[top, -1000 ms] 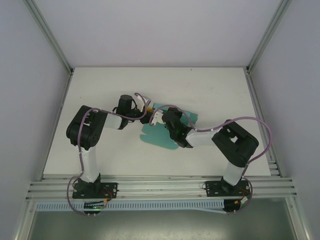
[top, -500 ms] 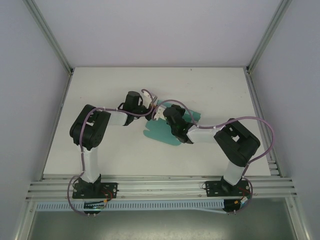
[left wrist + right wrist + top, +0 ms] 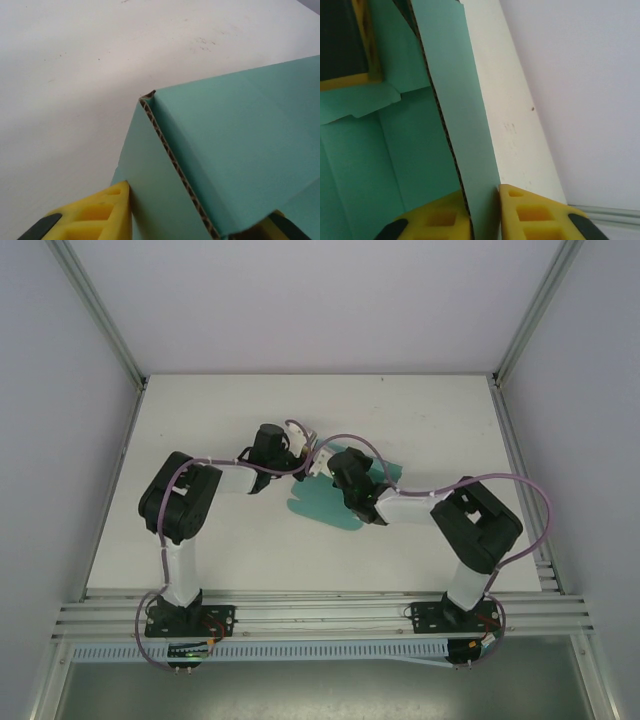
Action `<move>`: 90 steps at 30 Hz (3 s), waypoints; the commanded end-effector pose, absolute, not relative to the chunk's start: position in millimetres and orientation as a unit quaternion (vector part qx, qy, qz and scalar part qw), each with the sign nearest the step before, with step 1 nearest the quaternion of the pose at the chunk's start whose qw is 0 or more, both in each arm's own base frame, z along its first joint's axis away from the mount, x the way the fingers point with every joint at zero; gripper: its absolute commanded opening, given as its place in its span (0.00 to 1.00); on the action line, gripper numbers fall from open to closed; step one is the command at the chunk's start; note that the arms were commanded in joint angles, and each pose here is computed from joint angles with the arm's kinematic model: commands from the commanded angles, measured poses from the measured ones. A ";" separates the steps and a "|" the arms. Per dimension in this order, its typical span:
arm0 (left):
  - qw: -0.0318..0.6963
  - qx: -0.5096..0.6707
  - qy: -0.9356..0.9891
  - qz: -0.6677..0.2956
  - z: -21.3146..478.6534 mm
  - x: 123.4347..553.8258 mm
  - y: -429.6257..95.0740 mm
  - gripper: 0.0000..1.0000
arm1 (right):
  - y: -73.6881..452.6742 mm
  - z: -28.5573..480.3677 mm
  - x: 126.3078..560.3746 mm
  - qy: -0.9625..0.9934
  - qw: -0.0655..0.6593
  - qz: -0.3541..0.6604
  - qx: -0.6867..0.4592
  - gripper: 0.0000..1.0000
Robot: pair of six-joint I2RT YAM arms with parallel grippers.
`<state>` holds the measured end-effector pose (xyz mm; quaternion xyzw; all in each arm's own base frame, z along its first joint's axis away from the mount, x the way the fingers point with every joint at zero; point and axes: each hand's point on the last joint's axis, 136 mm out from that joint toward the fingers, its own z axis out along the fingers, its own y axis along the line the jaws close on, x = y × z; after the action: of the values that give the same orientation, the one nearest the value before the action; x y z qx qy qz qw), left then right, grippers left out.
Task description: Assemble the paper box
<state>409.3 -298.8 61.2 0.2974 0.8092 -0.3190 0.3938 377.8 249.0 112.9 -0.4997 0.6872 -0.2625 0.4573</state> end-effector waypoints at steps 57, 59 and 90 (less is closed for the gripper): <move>0.326 0.306 0.818 -0.363 31.3 398.7 -353.7 0.28 | 262.7 111.3 367.8 0.693 0.452 -0.226 -0.513 0.00; 0.339 0.308 0.826 -0.328 30.7 400.7 -350.9 0.21 | 261.0 111.6 367.7 0.698 0.450 -0.226 -0.510 0.00; 0.349 0.139 0.926 -0.046 -7.3 409.1 -237.1 0.03 | 274.6 101.7 343.1 0.768 0.411 -0.137 -0.472 0.00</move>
<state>411.3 -292.7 51.1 0.2140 0.8704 -0.1662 0.4111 360.8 233.7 115.3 -0.4544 0.7572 -0.2347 0.4064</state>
